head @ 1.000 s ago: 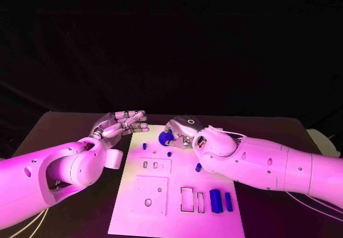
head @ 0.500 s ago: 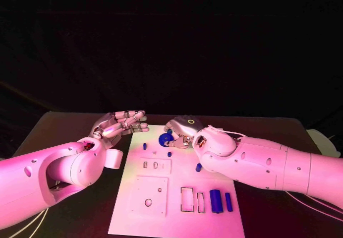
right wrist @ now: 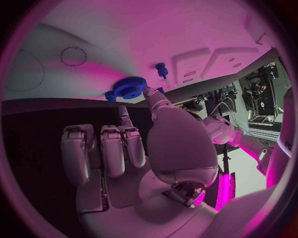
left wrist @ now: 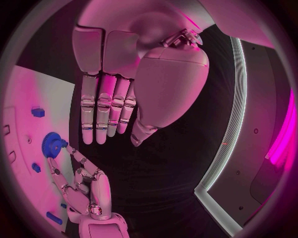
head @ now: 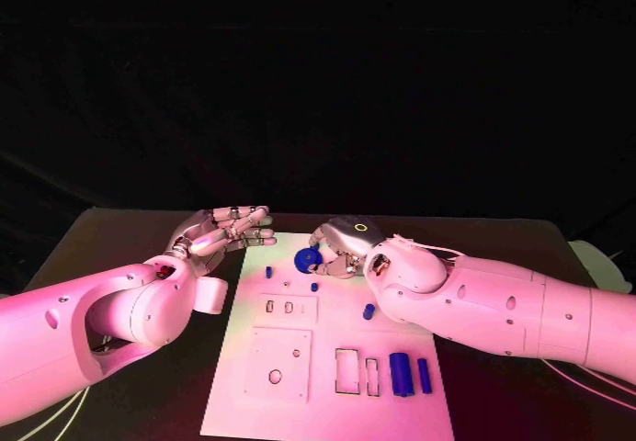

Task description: Assemble the parts on the task board

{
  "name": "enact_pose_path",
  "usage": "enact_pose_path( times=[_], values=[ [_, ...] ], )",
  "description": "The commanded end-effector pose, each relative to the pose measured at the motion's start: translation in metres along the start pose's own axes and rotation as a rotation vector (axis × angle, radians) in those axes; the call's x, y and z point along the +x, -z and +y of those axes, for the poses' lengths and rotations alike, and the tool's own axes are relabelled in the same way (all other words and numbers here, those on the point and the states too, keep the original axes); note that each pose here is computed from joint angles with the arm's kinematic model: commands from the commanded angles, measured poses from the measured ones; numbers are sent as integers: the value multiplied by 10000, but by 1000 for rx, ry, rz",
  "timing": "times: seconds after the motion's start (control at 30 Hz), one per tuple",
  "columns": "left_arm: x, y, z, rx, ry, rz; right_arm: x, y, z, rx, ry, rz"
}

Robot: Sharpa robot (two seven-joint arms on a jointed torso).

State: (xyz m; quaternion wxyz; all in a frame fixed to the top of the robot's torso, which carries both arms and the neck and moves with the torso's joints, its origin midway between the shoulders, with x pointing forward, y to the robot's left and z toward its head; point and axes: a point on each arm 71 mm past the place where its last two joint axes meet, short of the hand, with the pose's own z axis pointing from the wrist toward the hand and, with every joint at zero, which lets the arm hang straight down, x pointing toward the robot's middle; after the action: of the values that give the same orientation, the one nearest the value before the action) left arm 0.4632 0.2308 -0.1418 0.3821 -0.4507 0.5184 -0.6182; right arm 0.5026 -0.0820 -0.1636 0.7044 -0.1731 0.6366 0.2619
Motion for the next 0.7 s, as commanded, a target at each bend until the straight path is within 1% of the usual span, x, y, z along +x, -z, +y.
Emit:
enact_pose_path(
  times=[0.03, 0.1, 0.2, 0.27, 0.33, 0.4, 0.47, 0.53, 0.57, 0.6, 0.63, 0.7],
  values=[
    [10, -7, -13, 11, 0, 13, -99, 87, -39, 4, -53, -75],
    [7, -10, -11, 11, -1, 12, -168, 167, -103, 14, -95, -95],
    [9, -16, -8, 10, 0, 13, -273, 291, -253, 41, -168, -100],
    [11, -20, -6, 10, 0, 13, -332, 376, -373, 57, -220, -85],
    [9, -24, -4, 10, 0, 14, -387, 492, -536, 71, -282, -56],
    [4, -32, 0, 9, 0, 14, -420, 599, -682, 71, -323, -28],
    [-10, -41, 4, 8, 0, 14, -447, 707, -825, 73, -348, -11],
    [-41, -54, 8, 7, -1, 11, -466, 811, -959, 80, -362, -1],
    [-74, -64, 11, 7, -2, 8, -476, 876, -1039, 85, -369, 4],
    [-124, -77, 14, 7, -5, 1, -484, 947, -1121, 92, -375, 6],
    [-157, -85, 15, 7, -6, -3, -485, 965, -1143, 94, -377, 6],
    [-250, -104, 18, 7, -12, -16, -481, 1064, -1256, 109, -382, 11]
  ],
)
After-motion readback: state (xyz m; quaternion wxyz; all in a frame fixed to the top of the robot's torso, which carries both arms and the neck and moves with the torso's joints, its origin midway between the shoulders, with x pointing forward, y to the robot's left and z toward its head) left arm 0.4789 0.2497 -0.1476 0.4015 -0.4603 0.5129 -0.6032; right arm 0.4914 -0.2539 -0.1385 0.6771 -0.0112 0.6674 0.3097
